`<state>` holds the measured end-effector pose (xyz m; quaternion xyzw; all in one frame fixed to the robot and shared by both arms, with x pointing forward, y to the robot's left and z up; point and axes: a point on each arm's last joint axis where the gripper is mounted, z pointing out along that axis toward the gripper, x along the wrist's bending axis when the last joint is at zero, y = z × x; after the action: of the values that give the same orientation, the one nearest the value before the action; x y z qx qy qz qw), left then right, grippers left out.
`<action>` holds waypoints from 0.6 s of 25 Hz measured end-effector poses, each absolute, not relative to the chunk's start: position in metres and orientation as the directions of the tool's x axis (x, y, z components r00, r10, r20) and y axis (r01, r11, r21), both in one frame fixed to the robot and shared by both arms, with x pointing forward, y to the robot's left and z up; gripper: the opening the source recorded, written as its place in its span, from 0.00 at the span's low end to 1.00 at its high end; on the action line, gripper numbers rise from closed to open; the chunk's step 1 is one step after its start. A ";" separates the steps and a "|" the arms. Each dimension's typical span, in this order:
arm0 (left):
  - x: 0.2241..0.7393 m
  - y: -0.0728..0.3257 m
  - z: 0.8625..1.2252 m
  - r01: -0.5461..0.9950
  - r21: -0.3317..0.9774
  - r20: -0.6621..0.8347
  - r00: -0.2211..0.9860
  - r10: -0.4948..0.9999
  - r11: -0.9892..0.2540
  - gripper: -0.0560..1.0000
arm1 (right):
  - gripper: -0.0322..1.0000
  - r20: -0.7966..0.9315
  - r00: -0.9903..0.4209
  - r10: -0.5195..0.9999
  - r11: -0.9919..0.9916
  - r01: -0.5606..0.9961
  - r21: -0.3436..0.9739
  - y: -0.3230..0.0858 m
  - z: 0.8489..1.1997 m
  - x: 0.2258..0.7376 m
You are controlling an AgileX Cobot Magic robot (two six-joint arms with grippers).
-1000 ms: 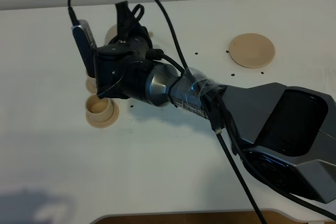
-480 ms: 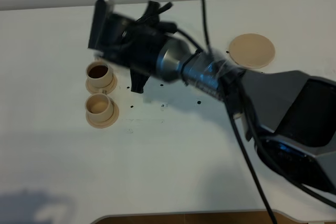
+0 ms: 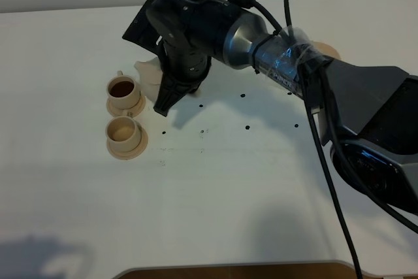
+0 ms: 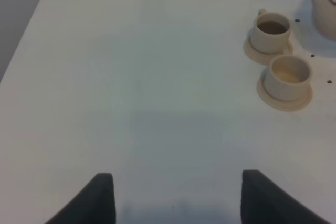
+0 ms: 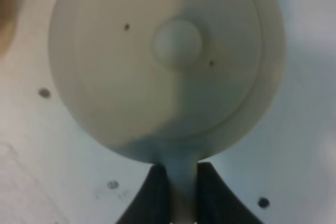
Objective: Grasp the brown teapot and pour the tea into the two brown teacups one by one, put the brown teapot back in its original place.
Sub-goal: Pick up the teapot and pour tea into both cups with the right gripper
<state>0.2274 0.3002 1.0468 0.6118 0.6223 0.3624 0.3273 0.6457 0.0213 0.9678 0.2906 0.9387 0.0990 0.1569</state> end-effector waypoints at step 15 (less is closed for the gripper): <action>0.227 0.300 1.047 0.524 0.851 0.036 -0.037 0.999 -0.011 0.58 | 0.14 -0.205 -0.784 0.586 0.803 0.529 0.274 0.021 0.957 0.649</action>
<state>0.2274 0.3002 1.0468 0.6118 0.6223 0.3624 0.3273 0.6486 0.0209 0.9568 0.2971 0.9389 0.1011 0.1413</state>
